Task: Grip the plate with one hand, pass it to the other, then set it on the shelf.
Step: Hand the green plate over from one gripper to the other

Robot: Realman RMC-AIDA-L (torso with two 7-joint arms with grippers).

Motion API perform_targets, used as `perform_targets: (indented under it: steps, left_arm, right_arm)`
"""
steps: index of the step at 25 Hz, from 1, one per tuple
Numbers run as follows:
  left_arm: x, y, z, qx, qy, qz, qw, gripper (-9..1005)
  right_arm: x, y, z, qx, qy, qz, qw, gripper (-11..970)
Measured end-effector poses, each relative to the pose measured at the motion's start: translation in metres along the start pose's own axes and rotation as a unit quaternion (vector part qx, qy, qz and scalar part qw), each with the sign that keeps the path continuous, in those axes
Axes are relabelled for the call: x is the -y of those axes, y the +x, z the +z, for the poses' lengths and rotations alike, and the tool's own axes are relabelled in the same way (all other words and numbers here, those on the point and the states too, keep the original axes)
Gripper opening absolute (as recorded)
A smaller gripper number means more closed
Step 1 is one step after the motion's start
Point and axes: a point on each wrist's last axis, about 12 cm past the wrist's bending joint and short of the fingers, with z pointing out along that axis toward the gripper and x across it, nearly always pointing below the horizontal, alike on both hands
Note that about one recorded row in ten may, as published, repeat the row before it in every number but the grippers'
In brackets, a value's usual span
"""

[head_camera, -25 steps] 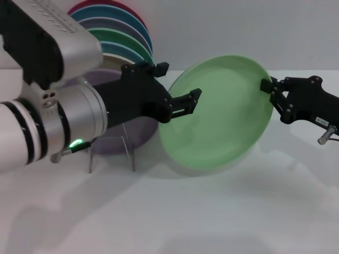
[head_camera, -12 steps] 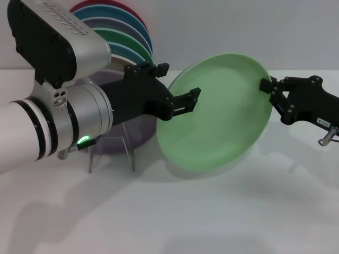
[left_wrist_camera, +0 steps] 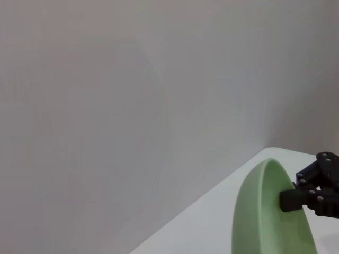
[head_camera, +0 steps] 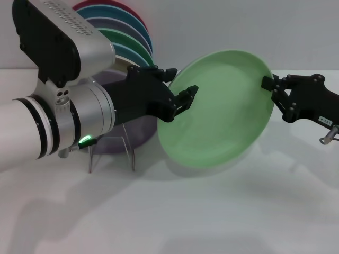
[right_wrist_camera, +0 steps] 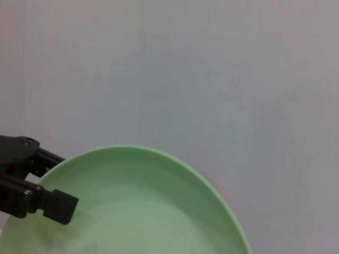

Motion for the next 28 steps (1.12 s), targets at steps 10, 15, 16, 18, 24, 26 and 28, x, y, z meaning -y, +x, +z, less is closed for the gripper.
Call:
perform_targets:
  steps: [10,15,16,18,24,26,28]
  left_arm:
    - [-0.002,-0.002,-0.001,0.011,-0.015,0.01,1.0,254]
    - [0.001,-0.003,0.001,0.02,-0.019,0.031,0.999,111]
    - [0.001,-0.004,0.001,0.021,-0.019,0.033,0.999,100]
    - [0.004,-0.005,0.002,0.024,-0.014,0.038,0.999,76]
    - [0.005,-0.009,0.002,0.044,-0.021,0.051,0.998,77]
    - [0.005,-0.01,0.001,0.05,-0.022,0.054,0.997,77]
    - [0.005,-0.011,0.0,0.056,-0.026,0.06,0.996,77]
  right_arm:
    - [-0.003,-0.001,-0.001,0.009,-0.011,-0.003,1.0,22]
    - [-0.013,-0.001,-0.014,0.062,-0.016,-0.012,0.998,22]
    - [-0.015,-0.001,-0.017,0.072,-0.015,-0.01,0.997,22]
    - [-0.021,0.001,-0.023,0.102,-0.015,0.008,0.995,22]
    - [-0.024,0.008,-0.041,0.142,0.019,0.053,0.988,222]
    - [-0.024,0.009,-0.051,0.163,0.042,0.066,0.984,287]
    - [-0.023,0.01,-0.072,0.202,0.086,0.083,0.972,351]
